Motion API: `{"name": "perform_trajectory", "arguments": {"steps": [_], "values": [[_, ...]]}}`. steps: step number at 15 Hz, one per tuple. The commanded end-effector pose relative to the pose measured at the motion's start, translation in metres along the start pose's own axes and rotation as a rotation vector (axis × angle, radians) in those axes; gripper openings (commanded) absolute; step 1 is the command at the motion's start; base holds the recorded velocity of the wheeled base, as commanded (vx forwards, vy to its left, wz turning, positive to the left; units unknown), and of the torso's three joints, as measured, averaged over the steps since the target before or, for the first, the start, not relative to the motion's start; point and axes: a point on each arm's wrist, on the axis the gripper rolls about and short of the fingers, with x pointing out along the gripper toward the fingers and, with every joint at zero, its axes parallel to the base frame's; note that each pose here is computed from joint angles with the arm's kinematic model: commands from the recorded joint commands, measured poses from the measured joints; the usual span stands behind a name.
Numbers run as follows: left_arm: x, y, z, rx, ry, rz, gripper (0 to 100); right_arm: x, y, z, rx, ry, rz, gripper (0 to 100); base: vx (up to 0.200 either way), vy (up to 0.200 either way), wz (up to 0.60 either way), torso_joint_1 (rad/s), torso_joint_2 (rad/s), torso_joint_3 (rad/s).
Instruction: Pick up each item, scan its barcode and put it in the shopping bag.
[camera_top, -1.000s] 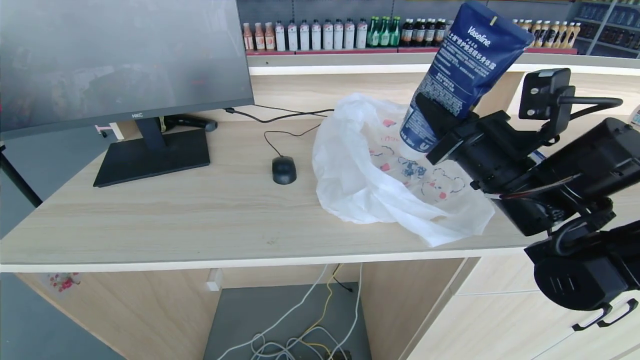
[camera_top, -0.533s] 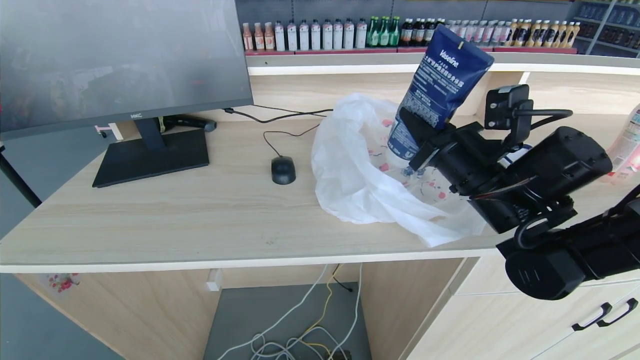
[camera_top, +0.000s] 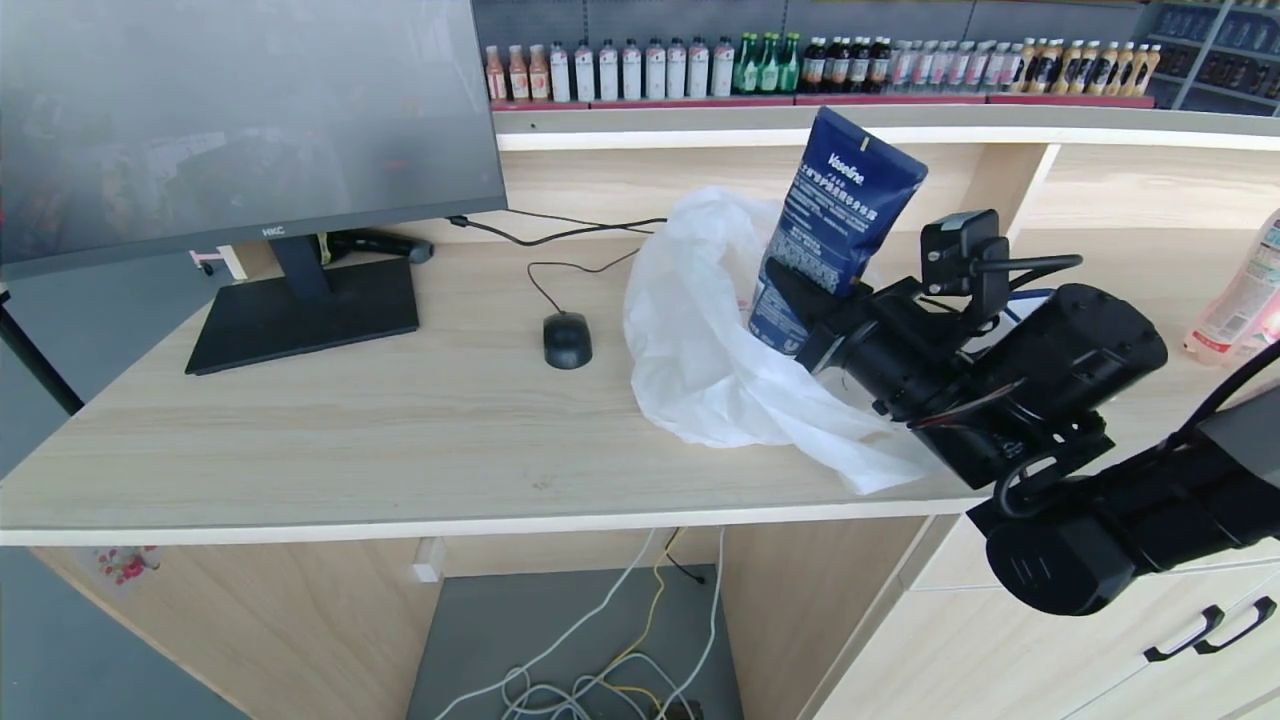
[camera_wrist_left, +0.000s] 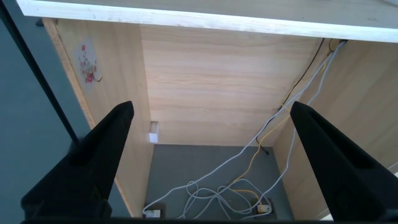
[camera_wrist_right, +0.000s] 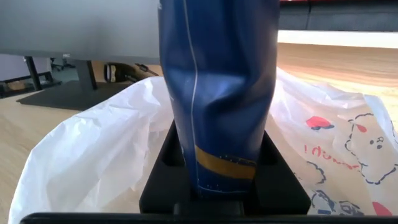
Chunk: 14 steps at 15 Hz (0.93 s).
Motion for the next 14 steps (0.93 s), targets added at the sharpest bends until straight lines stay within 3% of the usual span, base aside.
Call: {"name": "perform_trajectory", "arguments": {"steps": [1, 14], "values": [[0.0, 0.0, 0.0, 0.0, 0.0, -0.001, 100, -0.002, 0.001, -0.01, 0.004, 0.029, 0.002, 0, 0.0, 0.0, 0.0, 0.0, 0.0, 0.0], [0.0, 0.0, 0.0, 0.0, 0.0, 0.001, 100, -0.016, 0.005, -0.034, 0.009, 0.126, 0.008, 0, 0.0, 0.0, 0.0, 0.0, 0.0, 0.0]]}}
